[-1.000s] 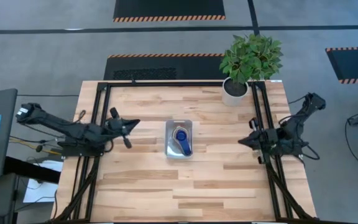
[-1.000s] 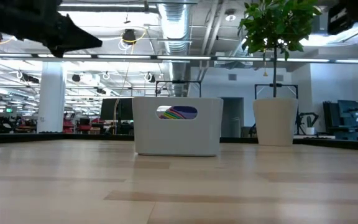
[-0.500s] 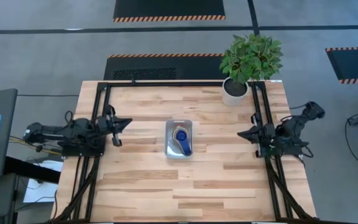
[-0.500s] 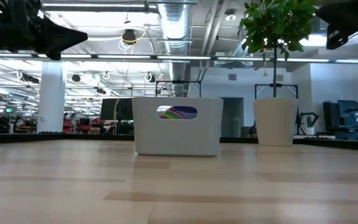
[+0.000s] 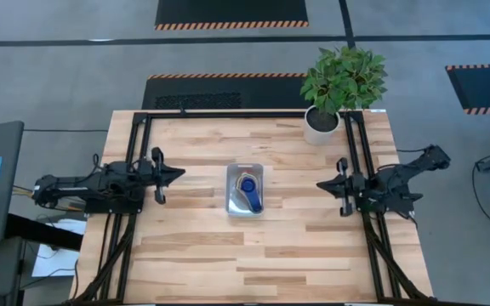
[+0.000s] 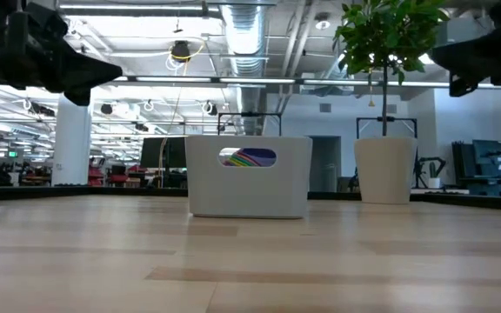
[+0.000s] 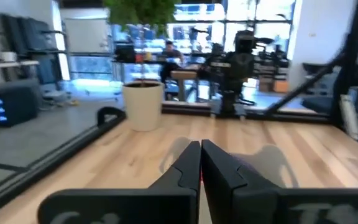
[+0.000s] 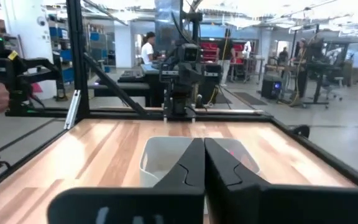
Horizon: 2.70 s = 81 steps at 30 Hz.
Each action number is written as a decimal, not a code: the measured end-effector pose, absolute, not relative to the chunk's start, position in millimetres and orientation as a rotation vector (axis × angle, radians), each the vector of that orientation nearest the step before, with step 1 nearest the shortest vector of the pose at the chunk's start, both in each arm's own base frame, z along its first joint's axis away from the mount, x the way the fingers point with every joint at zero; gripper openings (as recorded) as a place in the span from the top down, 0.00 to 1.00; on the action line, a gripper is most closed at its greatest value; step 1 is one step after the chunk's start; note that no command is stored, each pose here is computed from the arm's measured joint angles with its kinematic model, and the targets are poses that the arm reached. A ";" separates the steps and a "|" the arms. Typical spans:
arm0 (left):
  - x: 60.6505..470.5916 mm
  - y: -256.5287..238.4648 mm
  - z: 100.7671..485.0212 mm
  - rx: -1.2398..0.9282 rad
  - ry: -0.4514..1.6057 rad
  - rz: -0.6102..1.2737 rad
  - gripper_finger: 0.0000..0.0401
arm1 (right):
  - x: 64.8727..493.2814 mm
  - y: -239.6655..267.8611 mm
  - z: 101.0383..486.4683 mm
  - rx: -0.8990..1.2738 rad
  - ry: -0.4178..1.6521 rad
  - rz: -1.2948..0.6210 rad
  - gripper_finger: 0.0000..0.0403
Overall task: Nest measuring cups in basket
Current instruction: Return to Home Position
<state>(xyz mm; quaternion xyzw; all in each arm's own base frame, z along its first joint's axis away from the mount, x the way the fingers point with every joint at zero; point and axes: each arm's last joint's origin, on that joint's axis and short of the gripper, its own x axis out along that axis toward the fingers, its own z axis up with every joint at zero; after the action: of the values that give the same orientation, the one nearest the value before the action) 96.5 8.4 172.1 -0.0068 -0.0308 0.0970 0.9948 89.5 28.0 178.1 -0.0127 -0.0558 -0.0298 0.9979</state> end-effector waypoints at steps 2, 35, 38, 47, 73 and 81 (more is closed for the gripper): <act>96.7 7.7 171.6 -0.025 -0.057 0.172 1.00 | 89.8 27.7 176.5 -0.013 -0.097 -0.056 0.96; 98.9 15.8 164.8 0.142 0.027 0.166 1.00 | 97.2 2.9 170.6 -0.028 -0.037 -0.192 0.94; 99.5 16.1 163.9 0.228 0.044 0.166 1.00 | 97.2 2.2 170.5 0.051 -0.044 -0.197 0.93; 99.6 16.1 163.8 0.186 0.041 0.166 1.00 | 97.2 2.2 170.5 0.087 -0.047 -0.197 0.90; 99.6 16.1 163.8 0.050 0.029 0.168 1.00 | 97.2 2.2 170.1 0.088 -0.046 -0.198 0.90; 99.6 16.1 163.8 0.050 0.029 0.168 1.00 | 97.3 2.2 170.0 0.087 -0.045 -0.198 0.92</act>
<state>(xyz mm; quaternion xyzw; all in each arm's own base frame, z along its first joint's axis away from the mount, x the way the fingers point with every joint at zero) 99.6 16.1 163.8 0.0248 0.0144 0.0838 0.9961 97.3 2.2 170.0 0.0436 -0.0227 -0.0986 0.9939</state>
